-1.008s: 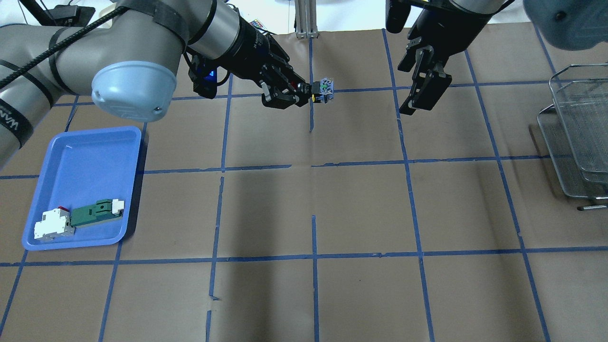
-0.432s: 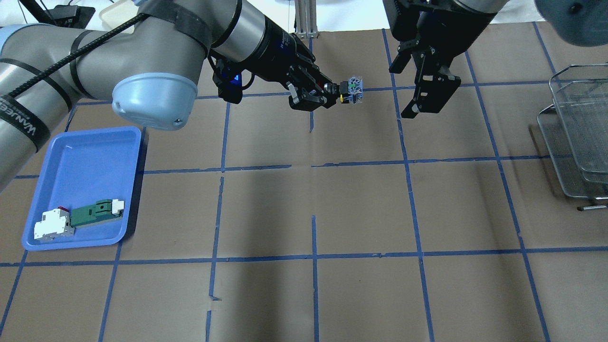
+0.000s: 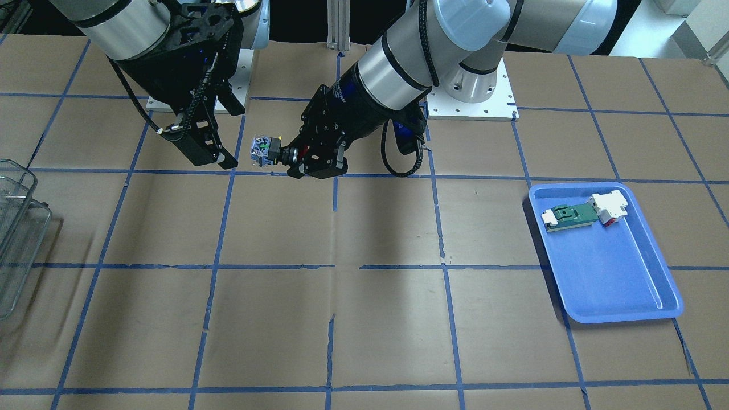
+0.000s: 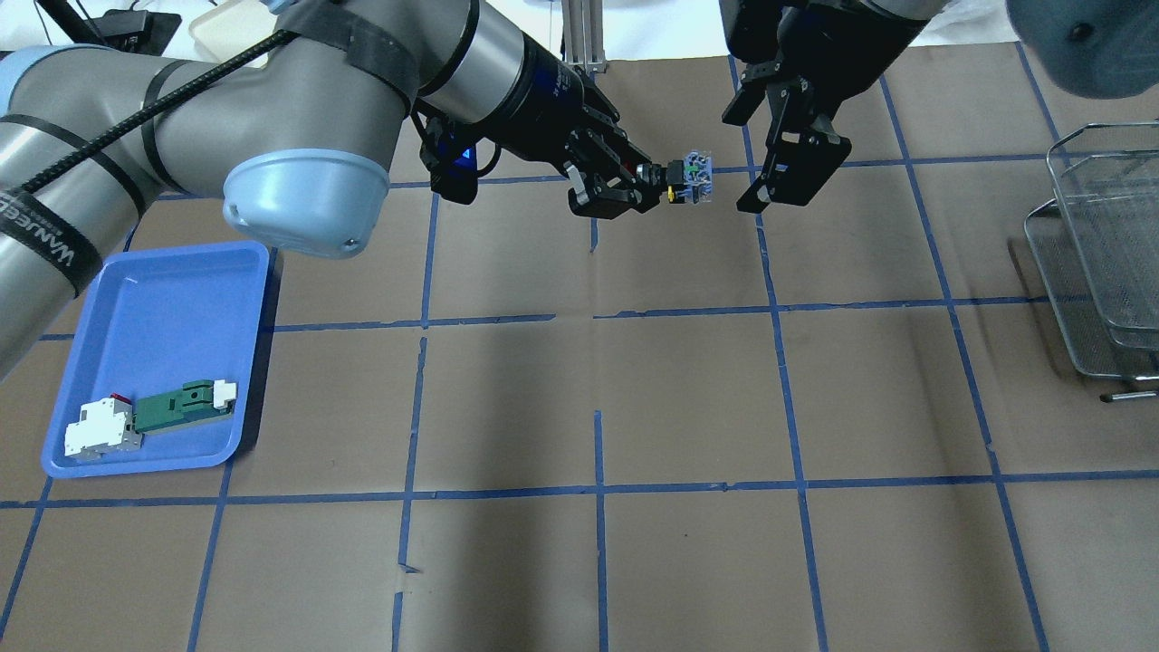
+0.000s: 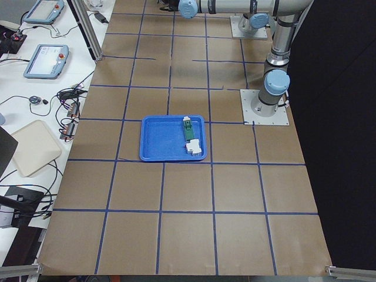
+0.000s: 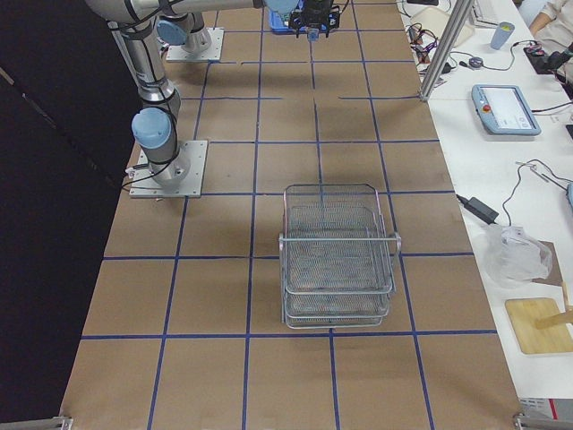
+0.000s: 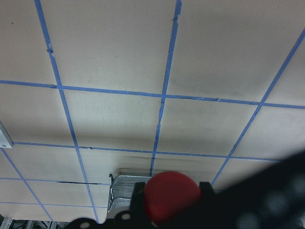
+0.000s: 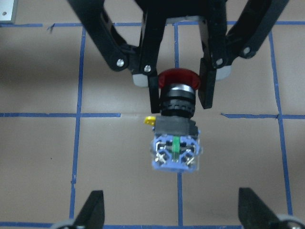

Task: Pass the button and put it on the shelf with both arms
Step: 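Close the right gripper on the button's red cap beside the left gripper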

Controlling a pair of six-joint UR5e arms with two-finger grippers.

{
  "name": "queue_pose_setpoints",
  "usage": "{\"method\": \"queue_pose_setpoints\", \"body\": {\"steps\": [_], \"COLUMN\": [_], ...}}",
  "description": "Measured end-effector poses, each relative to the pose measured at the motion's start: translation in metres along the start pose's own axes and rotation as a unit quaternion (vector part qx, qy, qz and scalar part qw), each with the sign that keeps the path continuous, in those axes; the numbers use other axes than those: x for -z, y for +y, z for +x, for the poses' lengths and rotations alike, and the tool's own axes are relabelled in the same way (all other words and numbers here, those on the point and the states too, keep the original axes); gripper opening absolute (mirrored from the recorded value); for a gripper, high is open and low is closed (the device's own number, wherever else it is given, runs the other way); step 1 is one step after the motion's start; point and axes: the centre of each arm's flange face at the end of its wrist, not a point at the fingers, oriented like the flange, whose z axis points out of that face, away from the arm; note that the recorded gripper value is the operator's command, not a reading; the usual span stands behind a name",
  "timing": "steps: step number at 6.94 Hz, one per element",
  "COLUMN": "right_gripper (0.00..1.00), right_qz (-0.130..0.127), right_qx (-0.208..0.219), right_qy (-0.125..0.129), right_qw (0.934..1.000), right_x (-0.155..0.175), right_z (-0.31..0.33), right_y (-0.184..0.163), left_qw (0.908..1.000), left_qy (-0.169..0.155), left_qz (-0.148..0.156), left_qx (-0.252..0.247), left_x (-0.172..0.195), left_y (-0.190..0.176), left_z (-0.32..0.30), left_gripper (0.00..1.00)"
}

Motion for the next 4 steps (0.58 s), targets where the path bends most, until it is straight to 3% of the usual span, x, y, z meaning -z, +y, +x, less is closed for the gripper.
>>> {"method": "queue_pose_setpoints", "body": {"steps": [2,4], "right_gripper": [1.00,1.00], "right_qz": [0.019,0.020], "right_qx": [-0.011,-0.015], "right_qy": [-0.003,-0.011], "right_qw": [0.9998,0.9996], "right_x": [-0.0043,-0.0118], "right_z": [0.0019,0.0012], "right_y": [-0.0036,-0.0013], "left_qw": [1.0000,1.0000], "left_qy": [0.000,0.002], "left_qz": [-0.003,-0.004], "left_qx": [0.001,-0.001], "left_x": [0.0011,0.0034], "left_y": [0.0095,0.0131], "left_z": [-0.0058,-0.0079], "left_gripper": [0.00,0.00]}}
